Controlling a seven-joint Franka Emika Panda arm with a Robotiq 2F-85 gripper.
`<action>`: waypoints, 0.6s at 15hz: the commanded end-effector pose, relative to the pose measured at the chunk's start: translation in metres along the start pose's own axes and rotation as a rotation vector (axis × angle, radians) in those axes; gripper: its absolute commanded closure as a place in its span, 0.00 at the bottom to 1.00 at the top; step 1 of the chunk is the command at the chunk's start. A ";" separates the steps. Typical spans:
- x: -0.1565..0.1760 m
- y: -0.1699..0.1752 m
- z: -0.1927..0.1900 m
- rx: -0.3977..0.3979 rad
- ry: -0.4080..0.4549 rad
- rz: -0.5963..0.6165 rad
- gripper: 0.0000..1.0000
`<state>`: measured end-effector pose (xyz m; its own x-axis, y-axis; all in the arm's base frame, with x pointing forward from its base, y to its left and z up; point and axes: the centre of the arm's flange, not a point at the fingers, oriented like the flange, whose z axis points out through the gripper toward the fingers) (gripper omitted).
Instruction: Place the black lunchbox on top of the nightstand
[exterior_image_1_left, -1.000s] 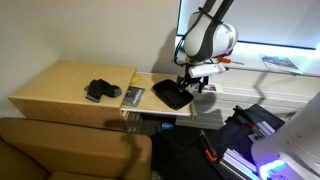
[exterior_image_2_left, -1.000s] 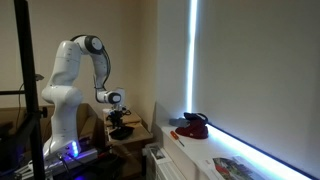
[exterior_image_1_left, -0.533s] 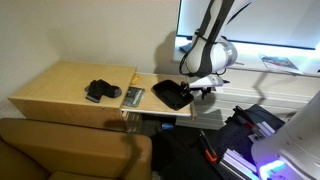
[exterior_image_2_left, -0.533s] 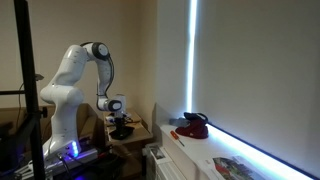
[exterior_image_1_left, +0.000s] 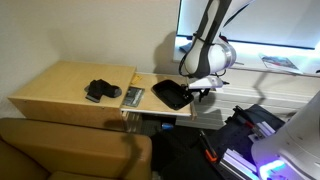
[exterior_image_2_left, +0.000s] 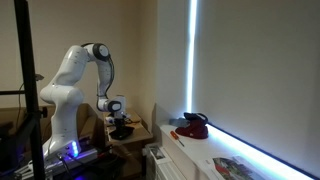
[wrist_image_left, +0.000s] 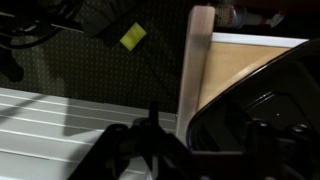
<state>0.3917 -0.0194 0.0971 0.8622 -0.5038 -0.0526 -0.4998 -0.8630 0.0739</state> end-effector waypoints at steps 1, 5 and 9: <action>0.000 0.001 0.003 0.021 0.005 -0.008 0.62; -0.003 0.010 0.006 0.042 0.002 0.012 0.89; 0.005 0.011 0.002 0.081 0.003 0.045 0.95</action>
<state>0.3922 -0.0230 0.0985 0.8471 -0.5293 -0.0484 -0.5282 -0.8485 0.0333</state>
